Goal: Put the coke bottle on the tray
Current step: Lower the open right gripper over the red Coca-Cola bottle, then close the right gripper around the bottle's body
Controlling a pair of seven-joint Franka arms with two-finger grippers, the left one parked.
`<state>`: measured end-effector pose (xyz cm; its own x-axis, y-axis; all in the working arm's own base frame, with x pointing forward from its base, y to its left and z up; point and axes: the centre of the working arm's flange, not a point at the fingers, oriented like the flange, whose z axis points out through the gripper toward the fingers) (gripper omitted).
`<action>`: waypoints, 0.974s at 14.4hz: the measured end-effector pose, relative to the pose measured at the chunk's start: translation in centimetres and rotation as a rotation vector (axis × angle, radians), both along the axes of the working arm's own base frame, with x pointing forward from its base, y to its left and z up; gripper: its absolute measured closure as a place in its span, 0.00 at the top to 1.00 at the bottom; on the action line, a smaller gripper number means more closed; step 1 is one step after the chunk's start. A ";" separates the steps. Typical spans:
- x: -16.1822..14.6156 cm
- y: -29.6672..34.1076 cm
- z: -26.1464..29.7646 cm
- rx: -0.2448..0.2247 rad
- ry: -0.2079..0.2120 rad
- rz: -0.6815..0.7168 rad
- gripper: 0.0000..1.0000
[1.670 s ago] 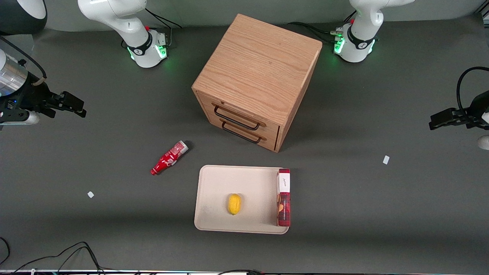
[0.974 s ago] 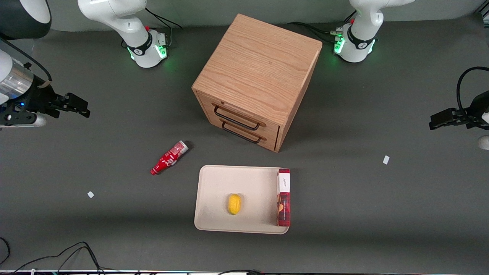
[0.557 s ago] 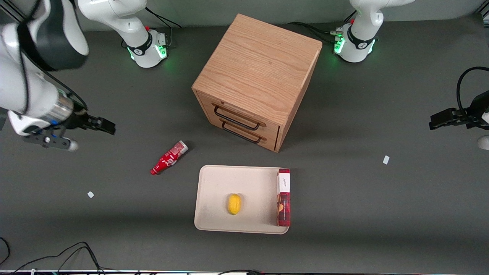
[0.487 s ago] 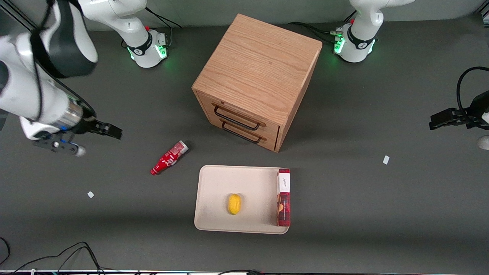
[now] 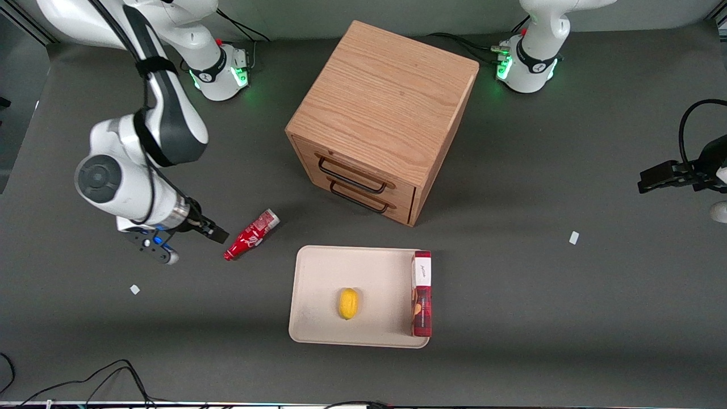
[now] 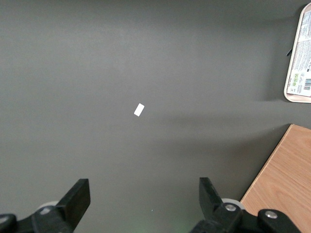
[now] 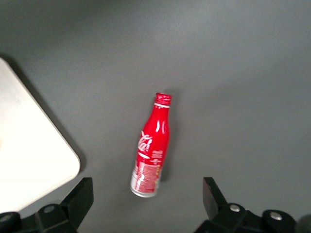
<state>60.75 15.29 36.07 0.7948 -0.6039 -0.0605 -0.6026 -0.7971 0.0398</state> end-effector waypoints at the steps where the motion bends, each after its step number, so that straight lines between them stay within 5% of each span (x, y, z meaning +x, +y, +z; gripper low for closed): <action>1: -0.1 0.7 -1.7 0.000 -0.006 -0.031 1.00; 6: -1.4 1.6 -10.5 -0.005 -0.016 -0.109 1.00; 14: -3.1 1.1 -16.5 0.000 -0.047 -0.132 1.00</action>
<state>57.64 16.40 19.53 0.7104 -0.7034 -0.0254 -0.7034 -0.7107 0.0090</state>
